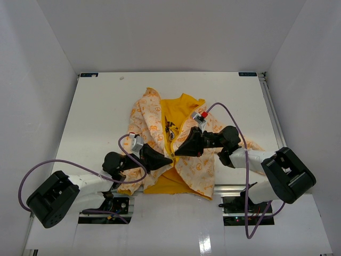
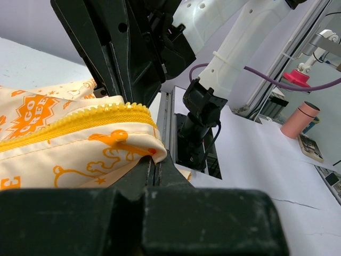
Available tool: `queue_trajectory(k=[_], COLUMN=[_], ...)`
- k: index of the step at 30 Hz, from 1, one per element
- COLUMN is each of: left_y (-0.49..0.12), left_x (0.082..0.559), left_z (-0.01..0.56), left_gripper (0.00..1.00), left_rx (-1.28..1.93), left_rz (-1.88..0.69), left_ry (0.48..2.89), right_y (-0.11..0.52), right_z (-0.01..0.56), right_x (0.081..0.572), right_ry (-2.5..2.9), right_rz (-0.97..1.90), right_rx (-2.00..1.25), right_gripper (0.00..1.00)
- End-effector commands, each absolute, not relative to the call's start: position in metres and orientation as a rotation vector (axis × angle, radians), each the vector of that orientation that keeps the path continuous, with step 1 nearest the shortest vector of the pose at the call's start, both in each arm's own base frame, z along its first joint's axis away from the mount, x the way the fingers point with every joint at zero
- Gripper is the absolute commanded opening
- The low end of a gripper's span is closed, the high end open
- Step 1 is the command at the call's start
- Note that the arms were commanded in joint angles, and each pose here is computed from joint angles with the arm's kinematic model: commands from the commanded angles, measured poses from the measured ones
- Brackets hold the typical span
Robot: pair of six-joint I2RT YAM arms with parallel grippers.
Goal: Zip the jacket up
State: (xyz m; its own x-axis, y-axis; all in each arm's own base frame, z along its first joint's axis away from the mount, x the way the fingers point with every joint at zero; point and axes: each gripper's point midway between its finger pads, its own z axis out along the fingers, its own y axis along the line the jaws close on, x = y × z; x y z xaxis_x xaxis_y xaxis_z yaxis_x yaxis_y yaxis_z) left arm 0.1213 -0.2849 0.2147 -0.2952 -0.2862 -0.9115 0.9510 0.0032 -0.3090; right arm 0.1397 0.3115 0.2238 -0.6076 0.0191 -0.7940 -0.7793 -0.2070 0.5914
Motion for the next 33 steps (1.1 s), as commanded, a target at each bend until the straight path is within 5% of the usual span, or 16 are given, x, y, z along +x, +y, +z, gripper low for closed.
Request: queue_trajectory(k=[1, 8, 33], left_y=[-0.282, -0.279, -0.237], left_x=[0.101, 0.111, 0.153], left_z=[0.238, 0.25, 0.262], left_gripper=[0.26, 0.43, 0.6], left_rx=[0.87, 0.807, 0.485], left_rz=[-1.545, -1.501, -1.205], left_ry=[1.086, 1.083, 1.368], right_y=[0.299, 0.299, 0.302], right_z=[0.293, 0.282, 0.283], right_x=[0.147, 0.141, 0.146], right_ry=[0.968, 0.973, 0.978], right_rz=[1.668, 1.683, 1.686], right_rx=[-0.967, -1.0, -0.998], right_gripper=[0.08, 0.08, 0.08])
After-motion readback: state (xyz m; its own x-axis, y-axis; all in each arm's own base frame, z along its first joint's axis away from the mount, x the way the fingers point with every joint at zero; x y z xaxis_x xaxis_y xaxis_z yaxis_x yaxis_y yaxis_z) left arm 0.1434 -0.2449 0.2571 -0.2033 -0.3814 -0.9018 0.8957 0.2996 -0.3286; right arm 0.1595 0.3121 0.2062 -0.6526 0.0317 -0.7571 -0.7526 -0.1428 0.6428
